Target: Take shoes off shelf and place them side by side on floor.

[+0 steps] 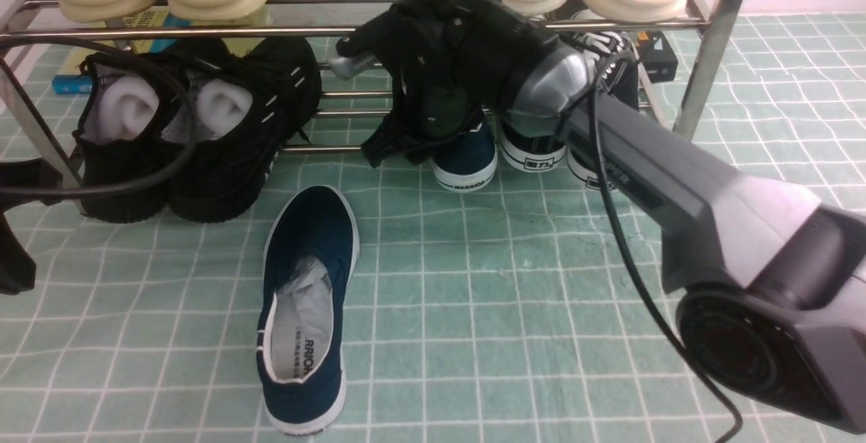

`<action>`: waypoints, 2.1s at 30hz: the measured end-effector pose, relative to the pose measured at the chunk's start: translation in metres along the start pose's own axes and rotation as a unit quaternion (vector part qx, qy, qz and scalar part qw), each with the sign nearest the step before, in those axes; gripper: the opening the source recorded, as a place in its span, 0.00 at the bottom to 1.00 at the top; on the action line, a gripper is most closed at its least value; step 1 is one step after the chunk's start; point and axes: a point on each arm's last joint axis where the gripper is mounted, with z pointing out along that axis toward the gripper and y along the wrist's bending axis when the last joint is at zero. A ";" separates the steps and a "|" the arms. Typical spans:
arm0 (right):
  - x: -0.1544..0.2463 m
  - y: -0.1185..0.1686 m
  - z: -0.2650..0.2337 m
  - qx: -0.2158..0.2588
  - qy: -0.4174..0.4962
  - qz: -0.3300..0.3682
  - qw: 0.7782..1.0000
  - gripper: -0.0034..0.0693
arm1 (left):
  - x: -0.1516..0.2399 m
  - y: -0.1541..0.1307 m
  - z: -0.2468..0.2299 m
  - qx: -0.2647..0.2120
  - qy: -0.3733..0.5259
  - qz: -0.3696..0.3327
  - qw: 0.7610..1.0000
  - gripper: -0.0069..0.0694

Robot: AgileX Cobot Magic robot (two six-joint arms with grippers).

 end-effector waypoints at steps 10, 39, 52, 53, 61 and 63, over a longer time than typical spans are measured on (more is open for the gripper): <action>0.003 0.026 -0.084 -0.133 -0.001 0.031 0.991 0.08 | 0.000 0.000 0.000 0.000 0.000 0.000 1.000 0.11; 0.103 0.095 -0.093 -0.096 0.157 0.053 0.982 0.08 | 0.000 0.000 0.000 0.000 0.000 0.000 1.000 0.13; 0.103 0.109 -0.091 -0.082 0.121 0.054 0.988 0.08 | 0.000 0.000 0.000 0.002 0.000 -0.001 1.000 0.15; 0.102 0.109 -0.091 -0.083 0.115 0.062 0.988 0.09 | 0.000 0.000 0.000 0.002 0.000 -0.001 1.000 0.15; 0.098 0.119 -0.068 -0.094 0.085 0.095 0.987 0.10 | 0.000 0.000 0.000 0.002 0.000 -0.001 1.000 0.16; 0.099 0.121 -0.063 -0.093 0.087 0.097 0.987 0.10 | 0.000 0.000 0.000 0.002 0.000 -0.001 1.000 0.16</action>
